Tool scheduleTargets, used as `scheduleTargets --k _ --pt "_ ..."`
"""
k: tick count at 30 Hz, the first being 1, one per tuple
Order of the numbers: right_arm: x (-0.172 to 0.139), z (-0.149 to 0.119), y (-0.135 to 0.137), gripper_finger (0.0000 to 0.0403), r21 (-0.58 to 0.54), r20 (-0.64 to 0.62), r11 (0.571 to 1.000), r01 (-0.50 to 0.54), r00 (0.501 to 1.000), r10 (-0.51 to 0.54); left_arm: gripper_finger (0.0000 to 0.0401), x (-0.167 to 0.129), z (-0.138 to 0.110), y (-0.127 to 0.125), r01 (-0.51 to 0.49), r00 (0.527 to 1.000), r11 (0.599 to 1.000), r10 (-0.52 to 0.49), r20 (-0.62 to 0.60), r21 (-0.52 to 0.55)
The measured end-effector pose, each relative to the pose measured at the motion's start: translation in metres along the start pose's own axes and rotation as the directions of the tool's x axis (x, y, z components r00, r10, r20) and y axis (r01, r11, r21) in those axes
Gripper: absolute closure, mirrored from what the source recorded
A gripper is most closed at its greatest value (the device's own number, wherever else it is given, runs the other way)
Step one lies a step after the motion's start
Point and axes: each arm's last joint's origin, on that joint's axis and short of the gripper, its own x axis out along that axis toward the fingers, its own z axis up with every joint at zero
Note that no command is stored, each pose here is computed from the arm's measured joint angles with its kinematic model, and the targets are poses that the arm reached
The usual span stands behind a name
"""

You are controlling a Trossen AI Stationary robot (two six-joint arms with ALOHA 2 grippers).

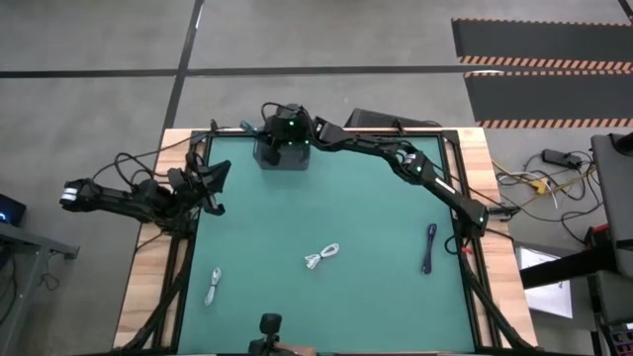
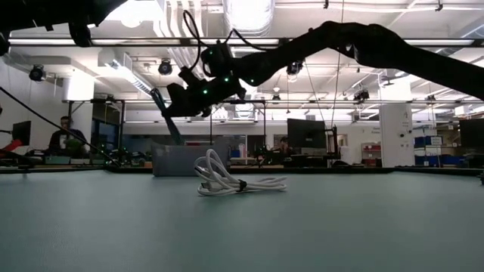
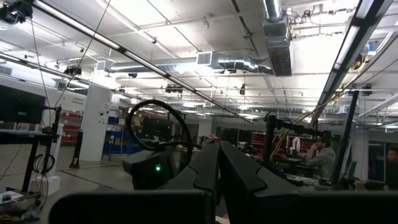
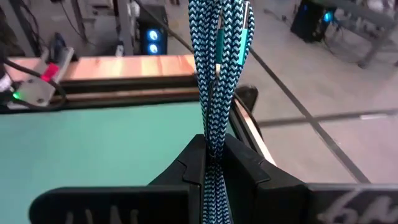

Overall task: Pick and place USB-C Cables
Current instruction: Put the blue charger cable into the bin

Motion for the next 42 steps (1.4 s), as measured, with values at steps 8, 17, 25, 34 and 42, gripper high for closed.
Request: scheduleTargets --k 8,17,25,34,42 --pt "0.006 -0.018 0.002 0.0386 0.038 0.175 0.999 -0.036 0.984 0.029 0.0401 0.0 0.0 0.0 0.0 1.0 1.0 0.0 -0.001 0.001" --pt "0.001 -0.035 0.001 0.0388 0.056 0.376 0.998 -0.023 0.927 0.0 0.0401 0.0 -0.001 0.0 0.001 1.0 1.0 -0.001 -0.002 0.008" --pt "-0.005 -0.048 -0.001 0.0388 0.065 0.451 0.998 -0.005 0.892 -0.025 0.0401 0.0 -0.001 0.0 0.001 1.0 1.0 -0.001 -0.003 0.011" --pt "-0.009 -0.059 -0.004 0.0388 0.092 0.476 0.993 0.076 0.873 -0.111 0.0401 0.0 -0.001 0.0 0.0 1.0 1.0 0.0 -0.003 0.011" --pt "-0.009 -0.069 -0.003 0.0388 0.097 0.443 0.99 0.106 0.886 -0.139 0.0401 0.0 -0.001 0.0 0.0 1.0 1.0 0.0 -0.003 0.012"
